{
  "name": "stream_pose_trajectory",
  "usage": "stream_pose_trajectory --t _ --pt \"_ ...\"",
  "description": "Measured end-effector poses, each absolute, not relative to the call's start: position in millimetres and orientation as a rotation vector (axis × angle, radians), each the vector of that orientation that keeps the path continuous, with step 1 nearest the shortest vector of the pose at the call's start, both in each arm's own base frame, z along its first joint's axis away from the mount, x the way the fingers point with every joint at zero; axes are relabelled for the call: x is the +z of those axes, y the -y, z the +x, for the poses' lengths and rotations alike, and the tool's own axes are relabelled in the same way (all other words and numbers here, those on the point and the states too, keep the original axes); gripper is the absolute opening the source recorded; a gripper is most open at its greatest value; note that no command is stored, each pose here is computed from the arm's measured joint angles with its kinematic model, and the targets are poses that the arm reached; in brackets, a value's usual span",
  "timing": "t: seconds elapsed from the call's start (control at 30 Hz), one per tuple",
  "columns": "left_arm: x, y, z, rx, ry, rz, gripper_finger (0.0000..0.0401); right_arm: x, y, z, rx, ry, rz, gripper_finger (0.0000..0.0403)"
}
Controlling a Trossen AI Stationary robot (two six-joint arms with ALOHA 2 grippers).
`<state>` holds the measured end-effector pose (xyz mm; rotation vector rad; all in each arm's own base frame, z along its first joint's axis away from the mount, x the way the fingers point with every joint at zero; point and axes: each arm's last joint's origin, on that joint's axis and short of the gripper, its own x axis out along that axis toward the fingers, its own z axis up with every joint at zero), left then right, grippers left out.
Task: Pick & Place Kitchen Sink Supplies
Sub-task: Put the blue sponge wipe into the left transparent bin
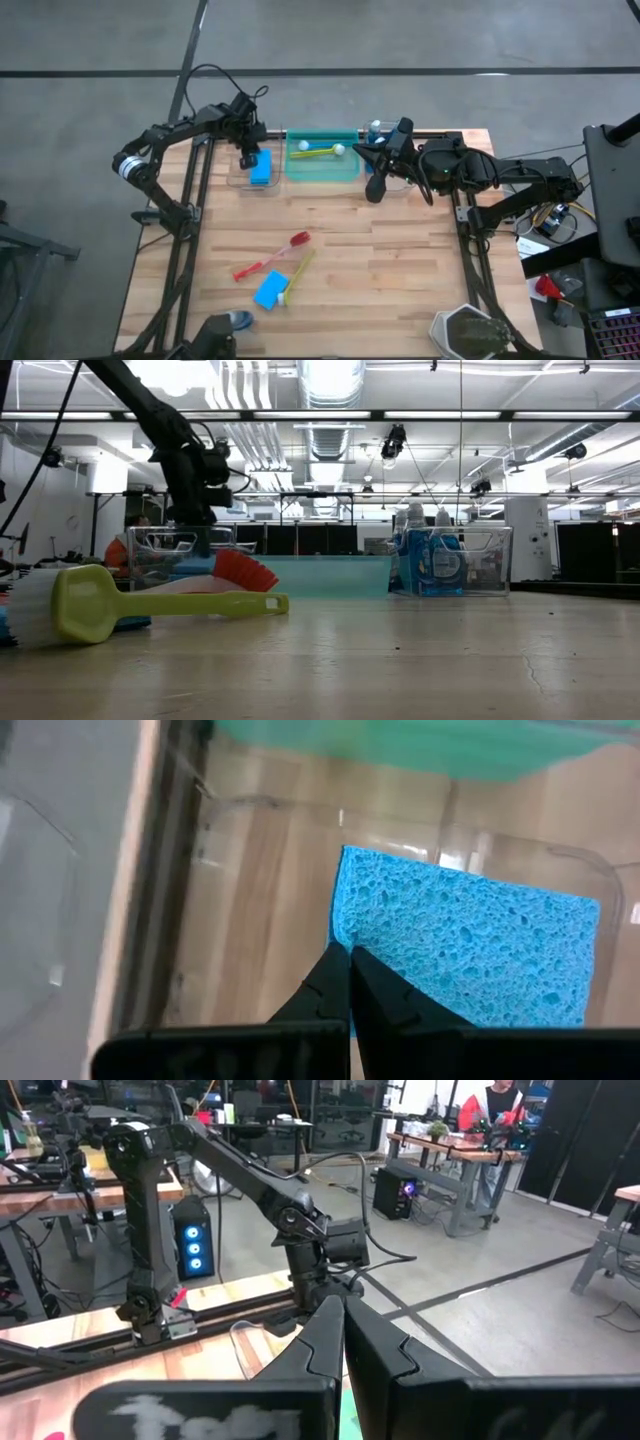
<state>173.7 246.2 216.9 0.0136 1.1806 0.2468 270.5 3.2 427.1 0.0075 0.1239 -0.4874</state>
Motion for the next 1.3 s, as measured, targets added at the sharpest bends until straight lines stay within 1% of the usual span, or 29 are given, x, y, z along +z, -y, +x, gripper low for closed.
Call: stream_pose_trajectory --t 0.43,0.77,1.0,1.3 --pt "216.9 -248.6 172.8 0.274 -1.174 0.001 0.0 427.0 -3.3 270.5 -0.487 -0.125 0.007 0.0008" --pt "216.3 -244.8 170.2 0.221 -1.198 -0.021 0.0 426.6 -0.6 270.4 -0.497 -0.13 0.004 0.0008" --pt "217.3 -247.6 171.7 0.236 -1.175 0.008 0.0 426.5 3.2 270.4 -0.512 -0.13 0.004 0.0008" --pt "214.5 -248.8 171.3 0.243 -1.2 0.017 0.0 426.5 5.6 270.4 -0.521 -0.13 0.006 0.0008"
